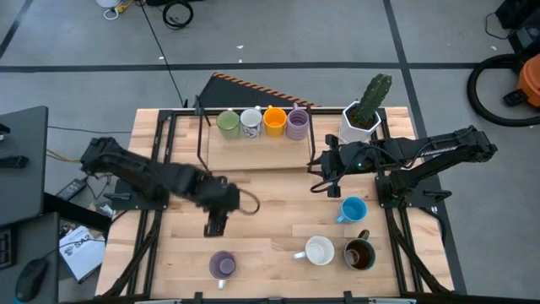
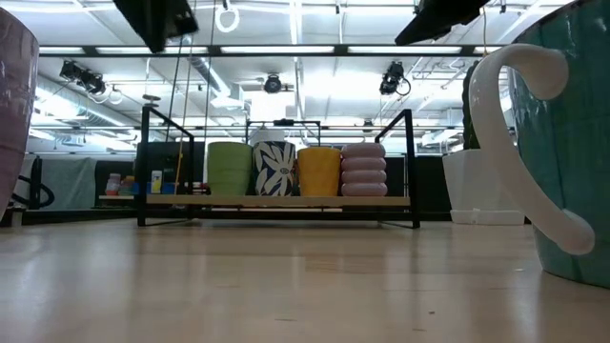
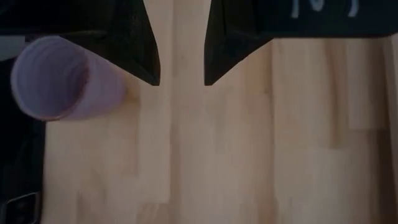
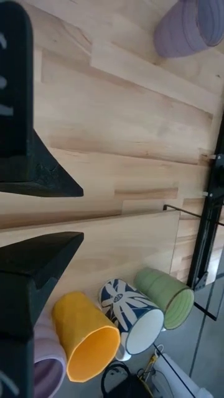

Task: Place coffee mugs
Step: Put the purple mug on the shelf aligned with the green mug

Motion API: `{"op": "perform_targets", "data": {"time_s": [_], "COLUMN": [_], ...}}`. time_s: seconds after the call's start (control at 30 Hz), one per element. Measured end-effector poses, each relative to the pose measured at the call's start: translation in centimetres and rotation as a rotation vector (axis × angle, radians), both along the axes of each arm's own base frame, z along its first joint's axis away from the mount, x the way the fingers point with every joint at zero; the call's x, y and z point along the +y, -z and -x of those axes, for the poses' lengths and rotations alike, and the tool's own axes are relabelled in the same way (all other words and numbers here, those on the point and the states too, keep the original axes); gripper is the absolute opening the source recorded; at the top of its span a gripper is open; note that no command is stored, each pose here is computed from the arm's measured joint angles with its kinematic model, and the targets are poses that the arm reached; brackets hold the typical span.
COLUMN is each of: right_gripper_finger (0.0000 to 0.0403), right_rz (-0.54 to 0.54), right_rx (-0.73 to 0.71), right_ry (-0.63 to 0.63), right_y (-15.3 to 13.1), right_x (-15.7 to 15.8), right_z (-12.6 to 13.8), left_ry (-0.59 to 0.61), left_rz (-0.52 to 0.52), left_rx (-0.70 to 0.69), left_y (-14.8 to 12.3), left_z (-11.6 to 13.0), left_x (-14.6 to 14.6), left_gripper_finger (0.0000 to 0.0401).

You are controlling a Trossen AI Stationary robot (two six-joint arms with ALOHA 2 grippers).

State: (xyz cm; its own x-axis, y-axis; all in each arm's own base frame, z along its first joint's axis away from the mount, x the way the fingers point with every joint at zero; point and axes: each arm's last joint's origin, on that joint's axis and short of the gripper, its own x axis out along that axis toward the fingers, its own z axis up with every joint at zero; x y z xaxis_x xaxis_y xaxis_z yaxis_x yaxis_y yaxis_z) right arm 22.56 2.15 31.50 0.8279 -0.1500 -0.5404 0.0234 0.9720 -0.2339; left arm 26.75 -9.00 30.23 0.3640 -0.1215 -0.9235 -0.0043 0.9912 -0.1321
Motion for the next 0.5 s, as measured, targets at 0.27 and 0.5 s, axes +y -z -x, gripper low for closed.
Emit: {"op": "perform_targets", "data": {"time_s": [0.27,0.5], "right_gripper_finger": [0.0107,0.0107], "right_rz": [-0.024,-0.053], "right_rx": [-0.013,-0.007], "right_ry": [-0.011,-0.024], "right_y": [-0.1,0.1], "right_x": [0.1,0.2], "right_z": [-0.1,-0.3], "left_ry": [-0.167,-0.203], "left_rz": [0.106,0.111], "left_rx": [-0.06,0.05], "left_y": [0.0,2.7], "left_z": [1.0,0.9], "left_x": [-5.2,-8.5], "left_gripper_finger": [0.013,0.013]}}
